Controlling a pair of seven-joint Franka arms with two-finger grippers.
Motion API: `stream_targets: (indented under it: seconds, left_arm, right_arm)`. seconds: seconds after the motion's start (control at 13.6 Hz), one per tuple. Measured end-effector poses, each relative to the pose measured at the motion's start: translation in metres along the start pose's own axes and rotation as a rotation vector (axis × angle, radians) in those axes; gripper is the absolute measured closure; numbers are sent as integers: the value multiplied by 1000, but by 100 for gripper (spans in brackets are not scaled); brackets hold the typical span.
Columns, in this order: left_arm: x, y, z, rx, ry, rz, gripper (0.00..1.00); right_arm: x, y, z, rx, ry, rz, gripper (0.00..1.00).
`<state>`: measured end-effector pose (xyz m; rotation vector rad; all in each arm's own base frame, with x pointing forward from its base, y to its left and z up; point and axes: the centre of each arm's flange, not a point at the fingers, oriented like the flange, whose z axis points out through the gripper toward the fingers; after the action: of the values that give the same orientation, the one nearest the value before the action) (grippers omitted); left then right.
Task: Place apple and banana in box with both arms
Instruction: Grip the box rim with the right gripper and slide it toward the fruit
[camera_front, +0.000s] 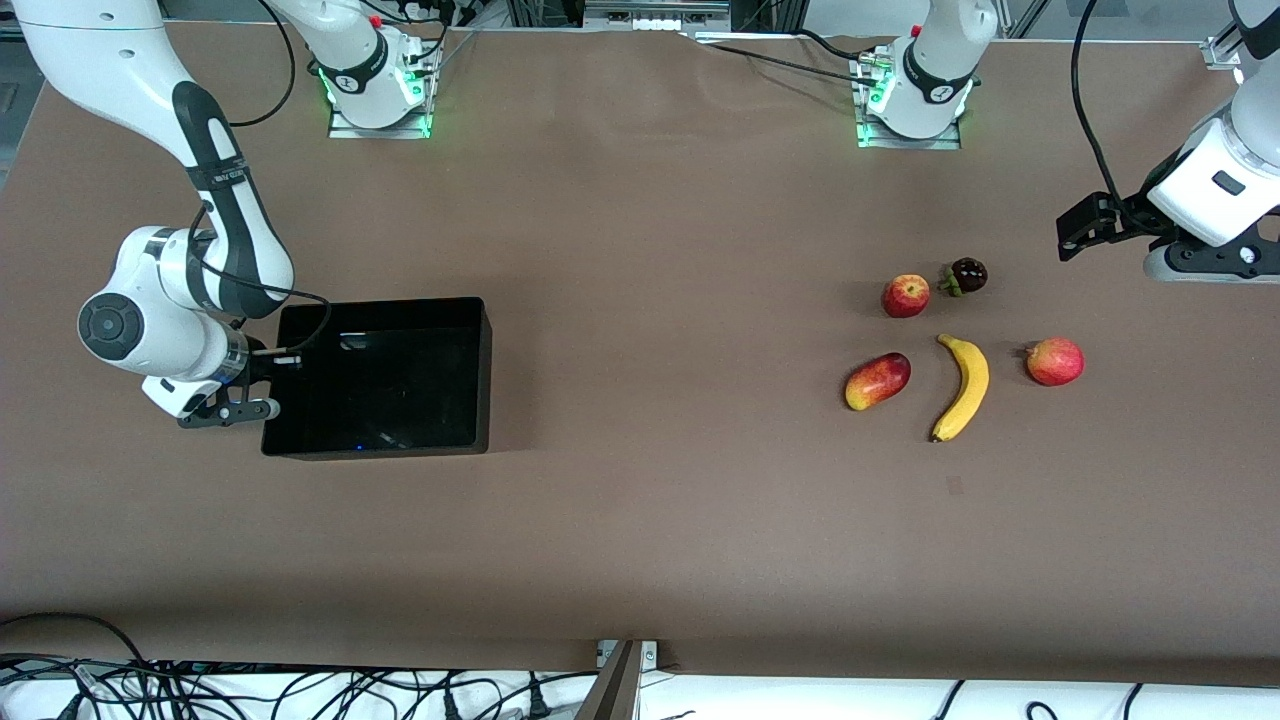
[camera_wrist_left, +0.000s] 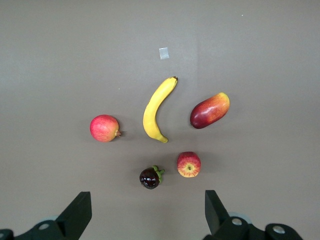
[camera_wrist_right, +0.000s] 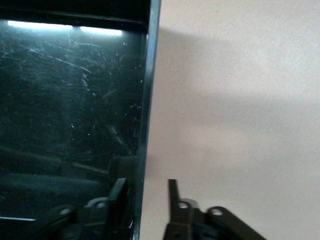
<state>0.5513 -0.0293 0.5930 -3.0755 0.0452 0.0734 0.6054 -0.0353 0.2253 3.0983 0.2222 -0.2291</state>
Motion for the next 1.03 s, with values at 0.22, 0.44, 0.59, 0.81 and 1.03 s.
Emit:
stream_targets:
  seconds: [0.22,0.44,0.59,0.81,1.03]
  left_arm:
    - [0,0,0,0,0,0,0]
    - [0,0,0,0,0,0,0]
    - [0,0,0,0,0,0,0]
    - [0,0,0,0,0,1,0]
    - [-1,1,1,1,-12,2,0]
  right_arm:
    - [0,-1,-2,14,-4,11,96]
    - [7,-4,-23,21,-11,1,96]
    - [19,-13,-56,36,-8,-12,96]
    - [40,-61,-108,71,22,-68,96]
    - [50,-145,-144,86,31,-43,96]
